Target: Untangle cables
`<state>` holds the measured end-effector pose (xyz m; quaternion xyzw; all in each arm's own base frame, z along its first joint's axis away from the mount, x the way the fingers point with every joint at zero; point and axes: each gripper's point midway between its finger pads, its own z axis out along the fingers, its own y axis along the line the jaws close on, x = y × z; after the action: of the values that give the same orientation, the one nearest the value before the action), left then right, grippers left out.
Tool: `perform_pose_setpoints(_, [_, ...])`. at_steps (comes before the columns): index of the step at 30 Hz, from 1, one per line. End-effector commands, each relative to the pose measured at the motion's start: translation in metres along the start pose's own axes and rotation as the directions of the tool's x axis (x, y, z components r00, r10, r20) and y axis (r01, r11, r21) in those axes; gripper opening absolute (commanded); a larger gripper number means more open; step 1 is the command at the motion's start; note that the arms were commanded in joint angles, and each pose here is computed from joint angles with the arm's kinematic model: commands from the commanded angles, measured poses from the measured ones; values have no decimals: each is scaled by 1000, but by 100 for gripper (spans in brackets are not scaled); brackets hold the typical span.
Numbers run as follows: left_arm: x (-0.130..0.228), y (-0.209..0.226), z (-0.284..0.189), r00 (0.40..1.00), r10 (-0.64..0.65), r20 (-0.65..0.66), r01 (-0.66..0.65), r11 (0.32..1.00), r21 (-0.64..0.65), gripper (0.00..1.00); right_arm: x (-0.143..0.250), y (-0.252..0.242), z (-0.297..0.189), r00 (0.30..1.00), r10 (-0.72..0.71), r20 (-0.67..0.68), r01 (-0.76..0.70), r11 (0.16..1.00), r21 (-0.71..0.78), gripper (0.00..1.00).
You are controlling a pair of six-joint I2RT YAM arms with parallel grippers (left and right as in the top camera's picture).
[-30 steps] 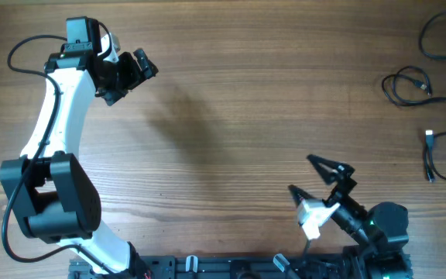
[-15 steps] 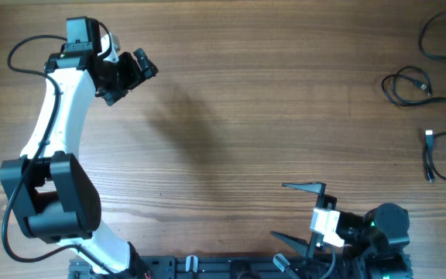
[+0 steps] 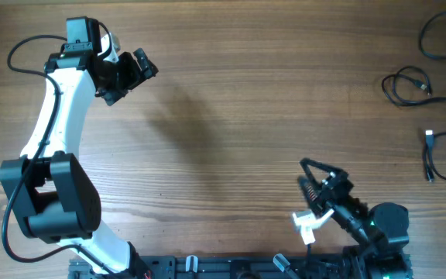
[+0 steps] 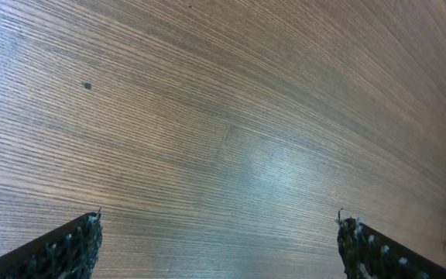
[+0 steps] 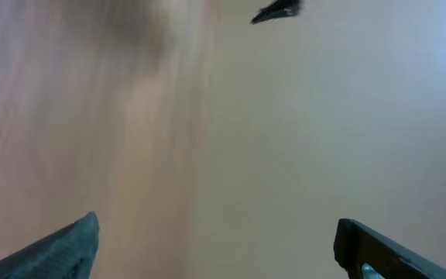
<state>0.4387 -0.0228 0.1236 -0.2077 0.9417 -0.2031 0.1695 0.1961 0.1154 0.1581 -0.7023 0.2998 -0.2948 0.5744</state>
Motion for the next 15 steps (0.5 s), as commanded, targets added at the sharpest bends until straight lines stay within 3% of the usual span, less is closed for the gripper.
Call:
perform_pose_setpoints(1, [-2,-3,-3,1000,19,14,-19,1000,1,100,15,-8,-1,920,-382,-92,382,924,-12,100])
perform_pose_setpoints(6, [-3,-3,-3,1000,20,14,-20,1000,1,100,17,3,-2,928,-362,-91,359,932,-55,100])
perform_pose_setpoints(11, [-2,-3,-3,1000,19,14,-19,1000,1,100,49,9,-8,896,-368,-249,339,928,-153,100])
perform_pose_setpoints(15, [-2,-3,-3,1000,19,14,-19,1000,1,100,80,15,-21,832,-377,-407,297,922,-249,100])
